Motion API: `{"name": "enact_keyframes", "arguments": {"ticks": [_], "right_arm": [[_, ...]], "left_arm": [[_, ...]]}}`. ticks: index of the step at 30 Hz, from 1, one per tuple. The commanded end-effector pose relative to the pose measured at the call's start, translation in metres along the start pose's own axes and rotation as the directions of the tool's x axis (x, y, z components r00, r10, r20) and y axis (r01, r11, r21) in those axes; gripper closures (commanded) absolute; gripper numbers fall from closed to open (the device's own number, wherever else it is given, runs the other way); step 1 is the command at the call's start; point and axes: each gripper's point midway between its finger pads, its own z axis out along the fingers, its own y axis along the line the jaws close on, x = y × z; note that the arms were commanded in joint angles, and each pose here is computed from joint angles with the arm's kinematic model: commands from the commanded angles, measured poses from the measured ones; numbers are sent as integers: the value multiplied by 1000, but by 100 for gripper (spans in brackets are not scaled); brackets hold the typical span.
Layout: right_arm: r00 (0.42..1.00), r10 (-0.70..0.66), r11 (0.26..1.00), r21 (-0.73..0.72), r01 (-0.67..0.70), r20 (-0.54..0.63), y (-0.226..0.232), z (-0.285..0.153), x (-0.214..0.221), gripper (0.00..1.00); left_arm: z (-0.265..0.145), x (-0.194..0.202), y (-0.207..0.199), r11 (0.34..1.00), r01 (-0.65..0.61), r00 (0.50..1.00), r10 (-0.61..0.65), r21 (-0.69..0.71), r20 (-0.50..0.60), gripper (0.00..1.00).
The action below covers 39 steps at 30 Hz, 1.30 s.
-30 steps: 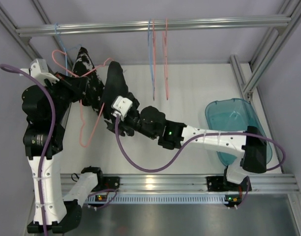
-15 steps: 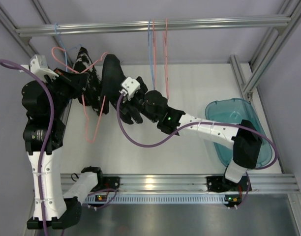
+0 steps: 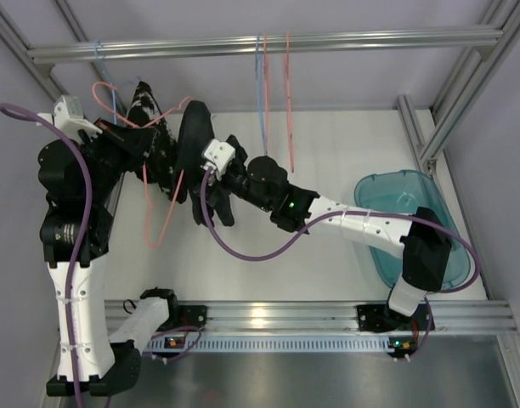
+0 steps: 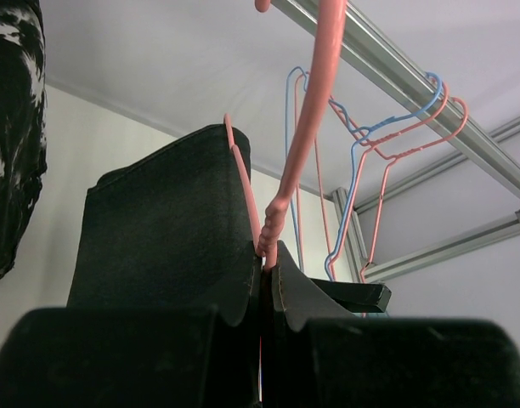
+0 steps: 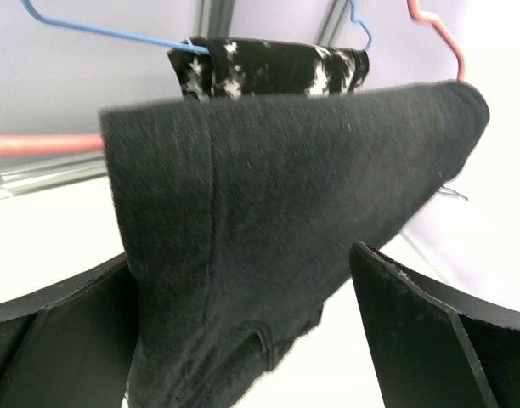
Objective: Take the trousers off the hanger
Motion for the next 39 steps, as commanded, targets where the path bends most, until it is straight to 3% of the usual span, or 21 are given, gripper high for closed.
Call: {"name": "enact_keyframes", "arguments": {"ticks": [1, 7, 9, 13, 14, 17, 22, 26, 28, 34, 39], "right_arm": [[996, 24, 999, -27, -21, 81, 5, 5, -34, 3], [997, 26, 998, -64, -21, 79, 13, 11, -30, 5], [997, 23, 998, -54, -20, 68, 13, 15, -27, 11], [999, -3, 1000, 27, 2, 52, -5, 19, -20, 32], [999, -22, 999, 35, 21, 49, -11, 18, -18, 42], [997, -52, 999, 13, 51, 60, -11, 12, -24, 55], [995, -78, 995, -65, 82, 57, -1, 0, -26, 47], [995, -87, 995, -38, 89, 47, -8, 0, -25, 85], [996, -76, 997, 11, 76, 38, -19, 2, -25, 98], [992, -2, 997, 73, -8, 128, -41, -6, -79, 100], [973, 46, 993, 91, -68, 228, -58, -27, -134, 100]], "left_arm": [[-12, -38, -42, 988, -9, 990, -14, 157, 143, 100], [-8, -37, -42, 987, 3, 991, -24, 159, 131, 100], [-8, -37, -43, 987, 7, 992, -28, 163, 127, 100], [-12, -39, -45, 986, -12, 990, -12, 169, 138, 100], [-13, -38, -45, 986, -18, 990, -6, 168, 139, 100], [-15, -38, -44, 985, -39, 989, 14, 166, 148, 100], [-12, -33, -41, 985, -43, 991, 20, 167, 133, 100], [-11, -31, -42, 982, -51, 991, 27, 182, 131, 100], [-12, -30, -42, 981, -59, 991, 35, 184, 132, 100], [-12, -19, -26, 986, -85, 989, 67, 142, 130, 100], [1, 6, 11, 995, -91, 992, 86, 49, 91, 100]]}}
